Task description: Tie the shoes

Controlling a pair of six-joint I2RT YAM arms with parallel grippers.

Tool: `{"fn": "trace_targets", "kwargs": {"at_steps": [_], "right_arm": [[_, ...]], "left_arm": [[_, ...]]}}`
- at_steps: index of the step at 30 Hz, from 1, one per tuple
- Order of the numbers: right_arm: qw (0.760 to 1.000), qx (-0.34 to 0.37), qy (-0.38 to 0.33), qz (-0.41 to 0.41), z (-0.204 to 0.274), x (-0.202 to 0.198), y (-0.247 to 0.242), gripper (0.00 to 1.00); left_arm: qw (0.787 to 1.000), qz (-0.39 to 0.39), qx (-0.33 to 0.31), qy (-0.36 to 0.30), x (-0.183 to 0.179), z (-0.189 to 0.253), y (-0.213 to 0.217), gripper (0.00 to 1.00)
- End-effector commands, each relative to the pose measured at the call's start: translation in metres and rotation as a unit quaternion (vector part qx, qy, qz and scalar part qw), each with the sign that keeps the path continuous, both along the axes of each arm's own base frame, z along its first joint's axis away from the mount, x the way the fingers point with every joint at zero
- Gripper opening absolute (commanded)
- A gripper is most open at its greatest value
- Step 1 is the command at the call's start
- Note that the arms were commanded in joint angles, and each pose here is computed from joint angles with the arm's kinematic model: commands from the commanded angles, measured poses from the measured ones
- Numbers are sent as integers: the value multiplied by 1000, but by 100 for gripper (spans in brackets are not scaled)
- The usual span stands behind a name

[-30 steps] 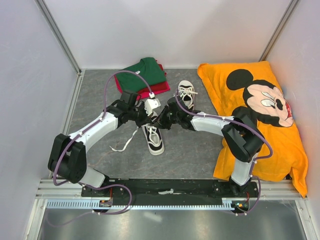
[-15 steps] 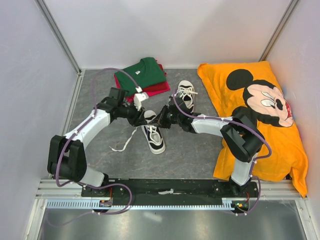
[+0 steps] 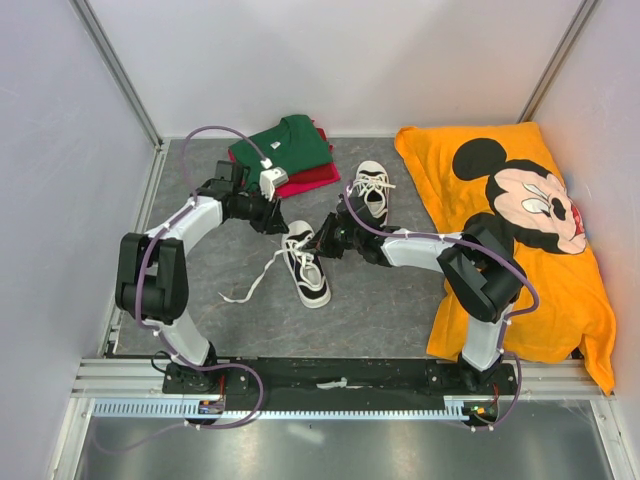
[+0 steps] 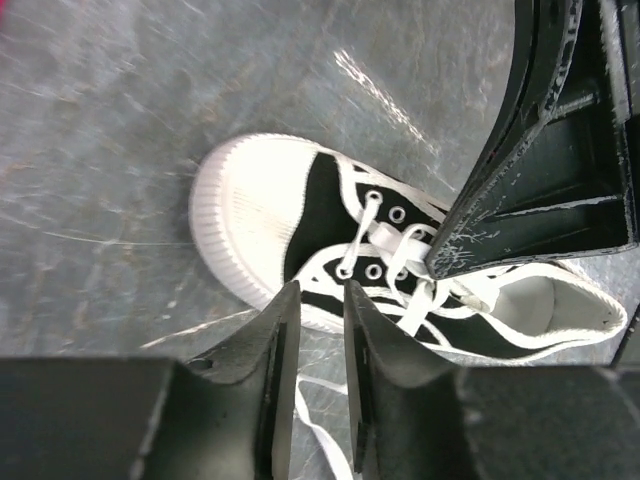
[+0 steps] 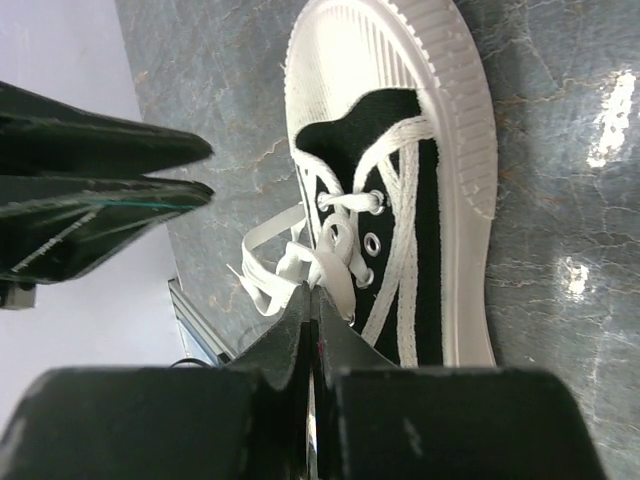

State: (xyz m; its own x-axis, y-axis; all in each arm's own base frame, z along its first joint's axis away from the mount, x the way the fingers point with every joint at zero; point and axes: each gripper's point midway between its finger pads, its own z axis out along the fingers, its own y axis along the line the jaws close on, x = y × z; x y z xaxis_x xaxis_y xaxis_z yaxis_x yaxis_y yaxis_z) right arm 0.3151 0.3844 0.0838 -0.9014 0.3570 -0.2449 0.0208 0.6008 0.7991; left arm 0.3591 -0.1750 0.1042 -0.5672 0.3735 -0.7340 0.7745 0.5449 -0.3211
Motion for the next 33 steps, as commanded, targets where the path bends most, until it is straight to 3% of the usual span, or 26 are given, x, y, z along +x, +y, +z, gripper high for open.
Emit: {"fn": "trace_targets", "kwargs": {"at_steps": [1, 7, 14, 21, 25, 30, 33], "right_arm": [[1000, -21, 7, -3, -8, 2, -3, 0], [1000, -26, 10, -1, -9, 1, -3, 0], [1000, -29, 12, 1, -12, 0, -4, 0], [999, -30, 14, 1, -15, -1, -5, 0], [999, -32, 16, 3, -17, -3, -5, 0], [1000, -28, 9, 5, -15, -1, -5, 0], [1000, -28, 0, 8, -13, 2, -5, 0]], "left_arm": [[1000, -25, -2, 8, -4, 0, -19, 27], [998, -47, 17, 28, -13, -17, -28, 27], [997, -69, 12, 42, -22, -20, -41, 38], [997, -56, 10, 51, -15, -22, -46, 41], [997, -68, -4, 43, -18, -15, -49, 20], [993, -109, -37, 22, -34, 2, -52, 10], [989, -130, -61, 22, -48, 10, -54, 10]]}}
